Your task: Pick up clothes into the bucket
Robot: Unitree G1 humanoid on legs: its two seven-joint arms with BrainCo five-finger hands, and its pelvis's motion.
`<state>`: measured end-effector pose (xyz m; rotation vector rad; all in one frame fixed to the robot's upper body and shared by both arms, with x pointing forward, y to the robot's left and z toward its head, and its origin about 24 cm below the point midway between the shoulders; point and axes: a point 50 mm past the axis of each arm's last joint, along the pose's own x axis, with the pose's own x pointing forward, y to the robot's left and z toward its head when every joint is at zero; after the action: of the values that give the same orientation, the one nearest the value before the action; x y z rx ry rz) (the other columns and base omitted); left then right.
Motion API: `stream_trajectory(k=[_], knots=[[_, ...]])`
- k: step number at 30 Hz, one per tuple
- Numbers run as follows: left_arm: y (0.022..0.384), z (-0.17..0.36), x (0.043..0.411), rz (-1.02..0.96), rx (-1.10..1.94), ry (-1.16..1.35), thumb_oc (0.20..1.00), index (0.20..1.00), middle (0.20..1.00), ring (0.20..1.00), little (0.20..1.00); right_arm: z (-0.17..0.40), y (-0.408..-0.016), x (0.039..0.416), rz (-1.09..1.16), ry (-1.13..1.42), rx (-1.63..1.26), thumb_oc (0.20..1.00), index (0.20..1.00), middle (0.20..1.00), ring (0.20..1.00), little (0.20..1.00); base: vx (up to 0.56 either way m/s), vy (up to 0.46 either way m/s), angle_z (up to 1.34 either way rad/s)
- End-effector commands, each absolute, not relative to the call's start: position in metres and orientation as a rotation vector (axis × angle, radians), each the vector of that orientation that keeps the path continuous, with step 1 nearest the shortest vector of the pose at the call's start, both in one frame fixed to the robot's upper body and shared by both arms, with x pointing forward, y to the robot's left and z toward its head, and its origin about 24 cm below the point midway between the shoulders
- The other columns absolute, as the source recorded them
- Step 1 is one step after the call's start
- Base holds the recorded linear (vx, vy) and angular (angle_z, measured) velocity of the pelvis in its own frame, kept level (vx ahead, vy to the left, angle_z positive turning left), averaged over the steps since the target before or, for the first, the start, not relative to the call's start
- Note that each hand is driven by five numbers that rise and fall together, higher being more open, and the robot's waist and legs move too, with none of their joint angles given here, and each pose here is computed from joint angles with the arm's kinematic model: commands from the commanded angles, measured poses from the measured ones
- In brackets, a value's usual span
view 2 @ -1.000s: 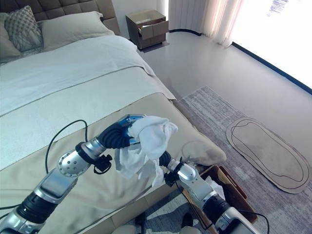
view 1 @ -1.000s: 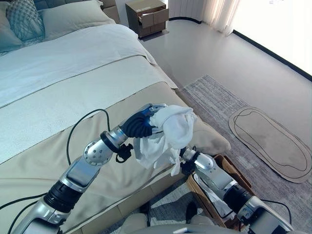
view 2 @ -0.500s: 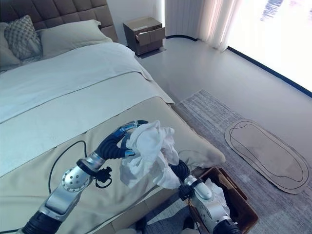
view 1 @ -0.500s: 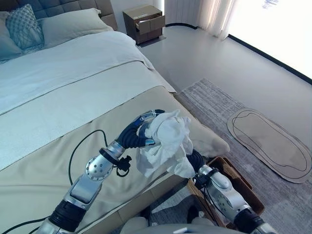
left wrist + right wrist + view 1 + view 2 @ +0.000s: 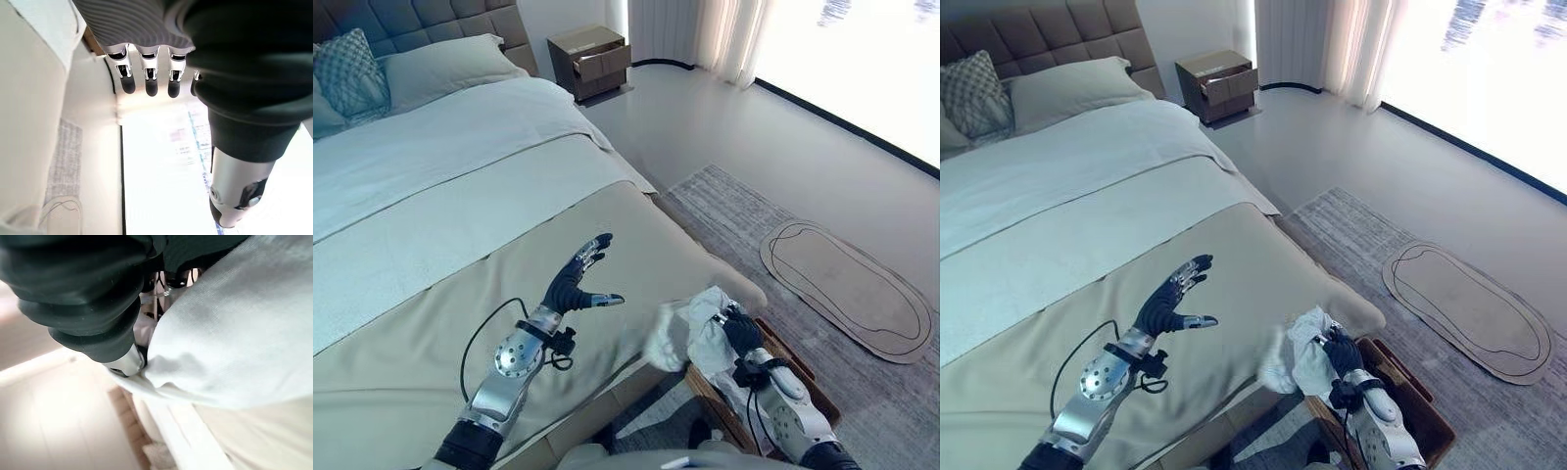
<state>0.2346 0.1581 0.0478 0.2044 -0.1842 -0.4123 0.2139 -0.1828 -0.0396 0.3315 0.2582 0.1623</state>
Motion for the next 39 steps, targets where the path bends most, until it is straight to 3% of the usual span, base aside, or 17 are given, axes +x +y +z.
stream_trajectory(k=[1, 10, 12, 23, 26, 33, 39], knots=[[0.169, 0.063, 0.241, -0.356, 0.178, -0.268, 1.0, 1.0, 1.0, 1.0, 1.0, -0.001, -0.178, 0.235, 0.147, 0.011, 0.434, 0.2, 0.2, 0.2, 0.2, 0.2, 0.0, 0.0, 0.0], [0.185, 0.047, 0.236, -0.262, 0.165, -0.195, 1.0, 1.0, 1.0, 1.0, 1.0, 0.001, -0.215, 0.222, -0.079, -0.073, 0.542, 0.2, 0.2, 0.2, 0.2, 0.2, 0.0, -0.001, -0.01], [0.196, 0.041, 0.231, -0.212, 0.164, -0.166, 1.0, 1.0, 1.0, 1.0, 1.0, 0.006, -0.238, 0.213, -0.191, -0.133, 0.544, 0.2, 0.2, 0.2, 0.2, 0.2, 0.01, -0.015, -0.07], [0.233, 0.025, 0.213, 0.03, 0.105, -0.108, 1.0, 1.0, 1.0, 1.0, 1.0, 0.016, -0.298, 0.188, -0.467, -0.208, 0.38, 0.2, 0.2, 0.2, 0.2, 0.2, 0.0, -0.015, -0.07], [0.24, 0.02, 0.209, 0.111, -0.031, -0.104, 1.0, 1.0, 1.0, 1.0, 1.0, 0.017, -0.31, 0.183, -0.536, -0.208, 0.343, 0.2, 0.2, 0.2, 0.2, 0.2, -0.01, -0.013, -0.12], [0.233, 0.02, 0.21, 0.134, -0.203, -0.133, 1.0, 1.0, 1.0, 1.0, 1.0, 0.019, -0.313, 0.198, -0.539, -0.161, 0.242, 0.2, 0.2, 0.2, 0.2, 0.2, -0.06, 0.008, -0.12], [0.227, 0.031, 0.219, 0.127, -0.236, -0.194, 1.0, 1.0, 1.0, 1.0, 1.0, 0.038, -0.295, 0.242, -0.415, -0.167, 0.112, 0.2, 0.2, 0.2, 0.2, 0.2, -0.16, 0.0, -0.26]])
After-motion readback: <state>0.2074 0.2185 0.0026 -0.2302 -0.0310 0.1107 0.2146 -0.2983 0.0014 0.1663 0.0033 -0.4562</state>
